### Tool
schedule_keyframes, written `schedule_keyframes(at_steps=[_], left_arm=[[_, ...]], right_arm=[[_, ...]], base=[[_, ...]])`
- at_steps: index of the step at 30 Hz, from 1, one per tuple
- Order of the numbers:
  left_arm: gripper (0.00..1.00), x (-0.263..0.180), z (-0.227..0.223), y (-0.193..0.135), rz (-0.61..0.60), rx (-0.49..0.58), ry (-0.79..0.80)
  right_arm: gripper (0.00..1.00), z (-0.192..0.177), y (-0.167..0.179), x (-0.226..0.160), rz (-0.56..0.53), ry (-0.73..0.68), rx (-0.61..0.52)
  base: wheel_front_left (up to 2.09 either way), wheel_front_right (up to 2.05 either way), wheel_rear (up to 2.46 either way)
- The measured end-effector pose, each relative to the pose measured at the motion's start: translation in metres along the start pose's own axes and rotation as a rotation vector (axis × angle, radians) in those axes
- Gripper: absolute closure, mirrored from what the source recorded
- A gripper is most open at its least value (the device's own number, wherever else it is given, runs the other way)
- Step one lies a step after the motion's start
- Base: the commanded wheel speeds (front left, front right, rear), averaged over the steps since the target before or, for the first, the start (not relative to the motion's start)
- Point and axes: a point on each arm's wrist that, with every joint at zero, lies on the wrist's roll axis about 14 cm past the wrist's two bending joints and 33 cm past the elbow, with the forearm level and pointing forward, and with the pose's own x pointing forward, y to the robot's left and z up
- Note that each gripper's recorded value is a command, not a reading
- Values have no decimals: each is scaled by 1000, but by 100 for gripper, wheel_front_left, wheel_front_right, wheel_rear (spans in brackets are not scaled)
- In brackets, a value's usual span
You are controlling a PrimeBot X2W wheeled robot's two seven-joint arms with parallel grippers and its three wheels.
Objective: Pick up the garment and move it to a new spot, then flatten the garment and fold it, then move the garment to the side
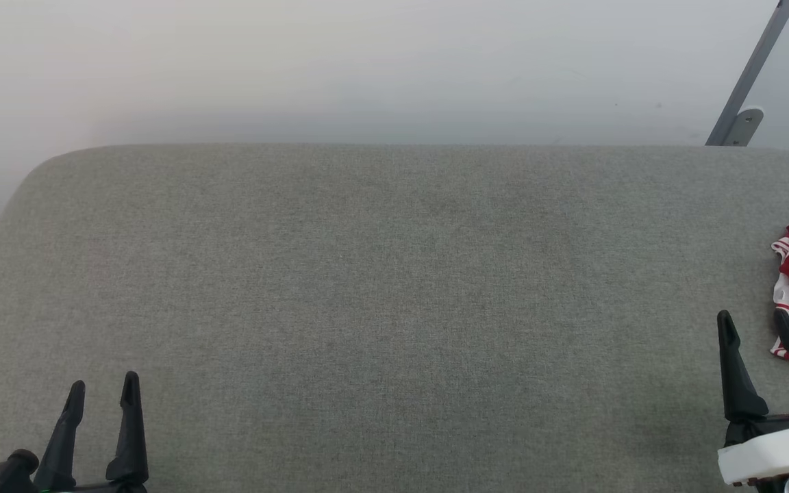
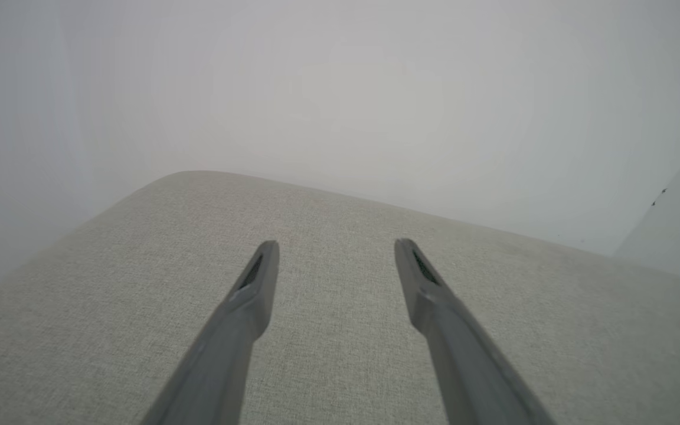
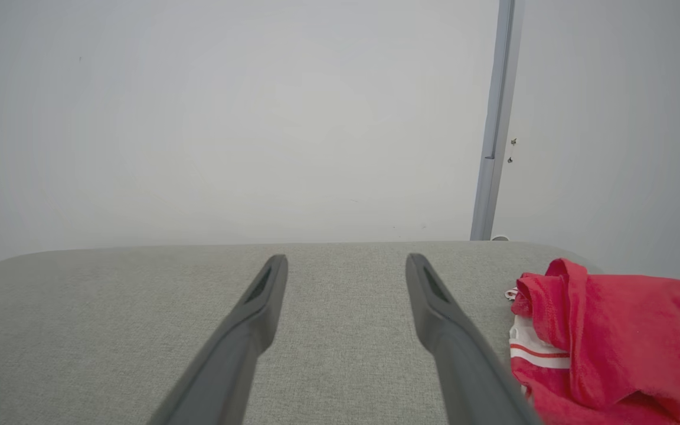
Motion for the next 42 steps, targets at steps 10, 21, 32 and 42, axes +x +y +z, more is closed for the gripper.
schedule_keyframes(at_steps=[10,21,32,42], left_arm=[[0,-1,0,-1,5,-13,-3],[100,-9,-25,-2,47,-109,67],[100,-2,-28,-2,82,-283,79],[100,5,-30,-5,103,-430,89]], right_arm=[[0,-1,1,-1,-4,0,8],[100,-28,4,-12,-35,85,94],[100,-35,2,-12,-92,110,290],[100,-37,3,-8,-124,114,448]], base=[[0,0,0],[0,0,0],[0,0,0],[0,0,0]])
